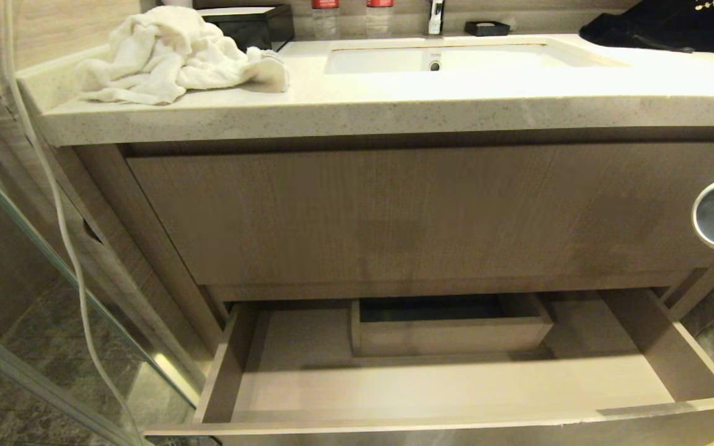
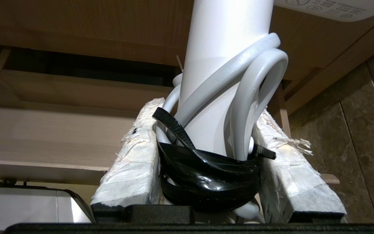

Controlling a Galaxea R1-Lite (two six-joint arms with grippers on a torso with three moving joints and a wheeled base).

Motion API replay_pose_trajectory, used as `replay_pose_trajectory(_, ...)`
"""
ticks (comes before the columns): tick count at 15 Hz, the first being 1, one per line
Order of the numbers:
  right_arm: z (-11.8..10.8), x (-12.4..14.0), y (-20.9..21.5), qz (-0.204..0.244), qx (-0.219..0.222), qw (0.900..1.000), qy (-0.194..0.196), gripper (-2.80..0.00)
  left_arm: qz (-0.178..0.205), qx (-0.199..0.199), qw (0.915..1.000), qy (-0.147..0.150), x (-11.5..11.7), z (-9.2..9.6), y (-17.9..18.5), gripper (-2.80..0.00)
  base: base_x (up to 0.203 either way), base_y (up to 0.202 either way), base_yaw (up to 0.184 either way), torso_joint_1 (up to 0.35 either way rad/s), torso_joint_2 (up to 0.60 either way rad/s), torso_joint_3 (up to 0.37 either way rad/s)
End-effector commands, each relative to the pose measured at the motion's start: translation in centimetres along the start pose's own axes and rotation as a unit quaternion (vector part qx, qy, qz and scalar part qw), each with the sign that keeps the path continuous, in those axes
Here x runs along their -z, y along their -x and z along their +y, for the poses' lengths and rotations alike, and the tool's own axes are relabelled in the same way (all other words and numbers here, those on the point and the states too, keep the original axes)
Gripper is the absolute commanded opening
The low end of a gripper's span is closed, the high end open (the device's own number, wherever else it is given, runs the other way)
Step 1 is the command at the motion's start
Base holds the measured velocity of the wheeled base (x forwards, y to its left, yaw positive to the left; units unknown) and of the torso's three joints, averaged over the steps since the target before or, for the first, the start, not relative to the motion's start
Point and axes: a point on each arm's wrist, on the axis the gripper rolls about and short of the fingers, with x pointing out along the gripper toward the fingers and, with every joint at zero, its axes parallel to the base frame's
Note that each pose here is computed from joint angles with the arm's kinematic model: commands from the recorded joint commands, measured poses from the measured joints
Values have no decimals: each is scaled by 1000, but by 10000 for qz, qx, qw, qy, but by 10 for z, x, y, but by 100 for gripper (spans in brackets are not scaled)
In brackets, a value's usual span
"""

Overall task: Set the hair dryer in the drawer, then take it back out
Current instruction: Place it on the countertop

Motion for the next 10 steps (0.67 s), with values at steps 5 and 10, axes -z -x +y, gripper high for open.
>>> replay_pose_trajectory(5,1,3,2,-15,-9,10000,-5,-280,16,0,10000,1,0,0,0,-280,0,0,0,12,-12,-5)
replay_pose_trajectory(10,1,3,2,-12,-9,10000,-4,-280,16,0,10000,1,0,0,0,-280,0,0,0,201,-374,-191)
